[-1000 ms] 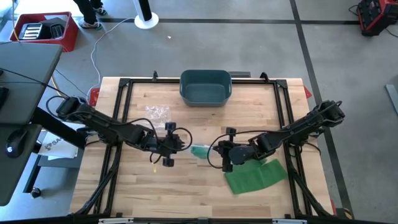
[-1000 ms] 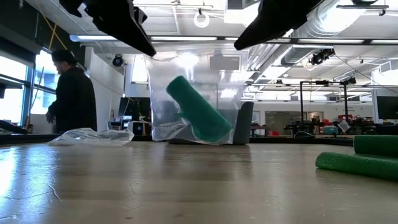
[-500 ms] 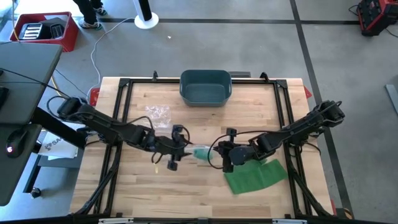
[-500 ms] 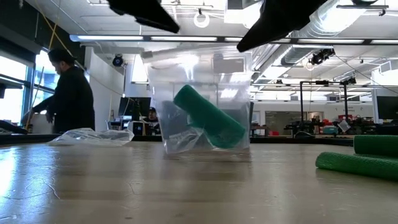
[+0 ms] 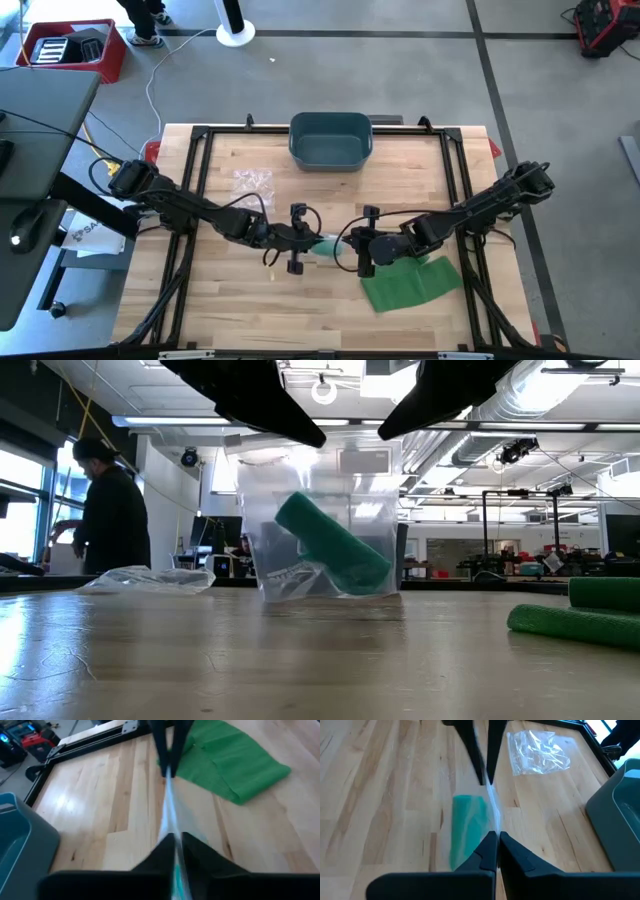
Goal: Roll bandage
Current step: Put the transparent zip bag with the blue bandage into the blue bin
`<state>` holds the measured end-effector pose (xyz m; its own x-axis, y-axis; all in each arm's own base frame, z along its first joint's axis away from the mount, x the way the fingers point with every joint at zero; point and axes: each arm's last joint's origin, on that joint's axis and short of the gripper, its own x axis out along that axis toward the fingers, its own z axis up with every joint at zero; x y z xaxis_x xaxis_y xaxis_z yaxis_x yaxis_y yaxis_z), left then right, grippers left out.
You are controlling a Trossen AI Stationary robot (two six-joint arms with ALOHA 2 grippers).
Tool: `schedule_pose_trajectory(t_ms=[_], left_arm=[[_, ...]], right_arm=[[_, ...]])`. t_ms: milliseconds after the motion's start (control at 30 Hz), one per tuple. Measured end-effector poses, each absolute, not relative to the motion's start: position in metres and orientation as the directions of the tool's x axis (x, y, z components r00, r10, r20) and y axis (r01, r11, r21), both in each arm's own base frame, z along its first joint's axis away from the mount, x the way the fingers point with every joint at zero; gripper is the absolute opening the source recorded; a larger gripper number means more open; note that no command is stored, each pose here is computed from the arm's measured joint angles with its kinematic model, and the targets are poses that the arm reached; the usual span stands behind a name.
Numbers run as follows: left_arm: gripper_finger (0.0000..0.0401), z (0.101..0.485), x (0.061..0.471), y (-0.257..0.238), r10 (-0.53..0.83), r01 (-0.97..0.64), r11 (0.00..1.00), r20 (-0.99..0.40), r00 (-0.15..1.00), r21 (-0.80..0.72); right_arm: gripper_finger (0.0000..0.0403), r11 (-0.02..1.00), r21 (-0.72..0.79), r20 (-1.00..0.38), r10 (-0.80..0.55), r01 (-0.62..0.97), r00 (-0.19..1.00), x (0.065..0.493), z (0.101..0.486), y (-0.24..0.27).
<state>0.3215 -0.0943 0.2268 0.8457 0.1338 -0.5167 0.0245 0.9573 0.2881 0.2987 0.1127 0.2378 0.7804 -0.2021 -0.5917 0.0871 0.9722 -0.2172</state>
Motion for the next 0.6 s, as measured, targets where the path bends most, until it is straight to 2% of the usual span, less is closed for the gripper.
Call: schedule_pose_trajectory(t_ms=[133, 267, 433, 600], left_arm=[[0.0011, 0.227, 0.324, -0.086, 0.156, -0.011, 0.962, -0.517, 0.842, 0.272], [0.0004, 0.234, 0.330, -0.074, 0.185, -0.067, 0.968, -0.504, 0.844, 0.243], [0.0002, 0.261, 0.339, -0.049, 0.255, -0.150, 0.957, -0.480, 0.839, 0.248], [0.0001, 0.296, 0.330, 0.009, 0.413, -0.365, 0.911, -0.402, 0.818, 0.194]], right_arm=[[0.0016, 0.974, -0.205, -0.596, -0.205, 0.100, 0.777, 0.298, 0.237, 0.113], [0.0075, 0.973, -0.190, -0.630, -0.221, 0.128, 0.745, 0.289, 0.241, 0.109], [0.0143, 0.971, -0.115, -0.673, -0.230, 0.208, 0.703, 0.260, 0.260, 0.102], [0.0156, 0.952, -0.113, -0.615, -0.292, 0.285, 0.732, 0.235, 0.279, 0.105]])
